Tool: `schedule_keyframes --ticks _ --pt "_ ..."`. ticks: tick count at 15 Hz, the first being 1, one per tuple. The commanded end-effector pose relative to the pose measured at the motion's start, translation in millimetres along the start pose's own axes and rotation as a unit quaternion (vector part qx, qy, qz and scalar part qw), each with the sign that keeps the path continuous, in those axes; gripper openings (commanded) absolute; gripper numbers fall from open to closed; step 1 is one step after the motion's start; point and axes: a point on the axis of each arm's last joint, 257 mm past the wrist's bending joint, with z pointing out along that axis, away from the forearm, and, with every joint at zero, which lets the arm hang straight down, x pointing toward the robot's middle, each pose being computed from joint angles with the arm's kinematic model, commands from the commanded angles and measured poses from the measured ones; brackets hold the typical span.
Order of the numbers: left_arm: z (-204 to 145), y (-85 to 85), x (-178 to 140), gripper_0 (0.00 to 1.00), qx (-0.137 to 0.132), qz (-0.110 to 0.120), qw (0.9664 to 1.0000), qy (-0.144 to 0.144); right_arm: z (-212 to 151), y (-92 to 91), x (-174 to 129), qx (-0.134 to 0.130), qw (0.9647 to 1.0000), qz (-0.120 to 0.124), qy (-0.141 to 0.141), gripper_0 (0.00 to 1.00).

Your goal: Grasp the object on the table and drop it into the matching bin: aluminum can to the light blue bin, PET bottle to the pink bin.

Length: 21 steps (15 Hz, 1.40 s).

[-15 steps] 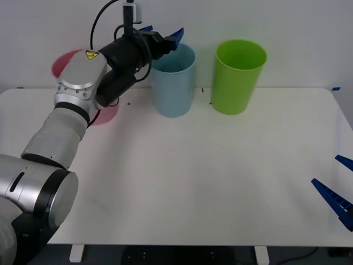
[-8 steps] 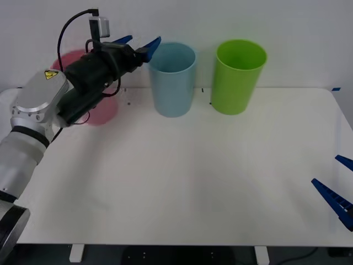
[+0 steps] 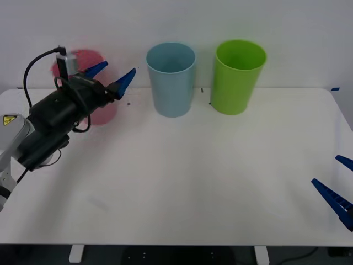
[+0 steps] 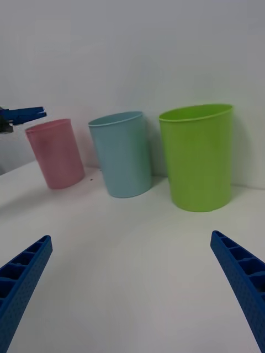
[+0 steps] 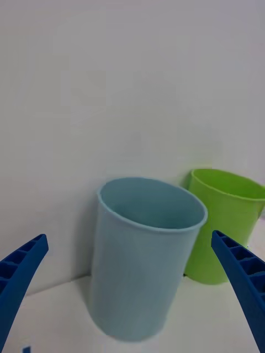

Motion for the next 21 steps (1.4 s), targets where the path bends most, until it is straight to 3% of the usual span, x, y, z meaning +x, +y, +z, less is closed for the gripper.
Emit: schedule_keyframes --ticks 1,6,10,19,21 --pt "-41 5.5 15 1.00 0.001 0.032 0.9994 0.008 0 0.0 0 0.000 1.0000 0.000 0.000 1.00" --pt "-121 14.6 31 1.00 0.024 0.068 0.9968 0.035 0 0.0 0 0.000 1.0000 0.000 0.000 1.00" --pt "-174 24.0 43 1.00 0.036 0.093 0.9927 0.069 0 0.0 0 0.000 1.0000 0.000 0.000 1.00" --pt "-234 38.2 55 1.00 0.016 0.085 0.9917 0.095 0 0.0 0 0.000 1.0000 0.000 0.000 1.00" --pt "-246 43.7 57 1.00 0.012 0.095 0.9893 0.110 0 0.0 0 0.000 1.0000 0.000 0.000 1.00"
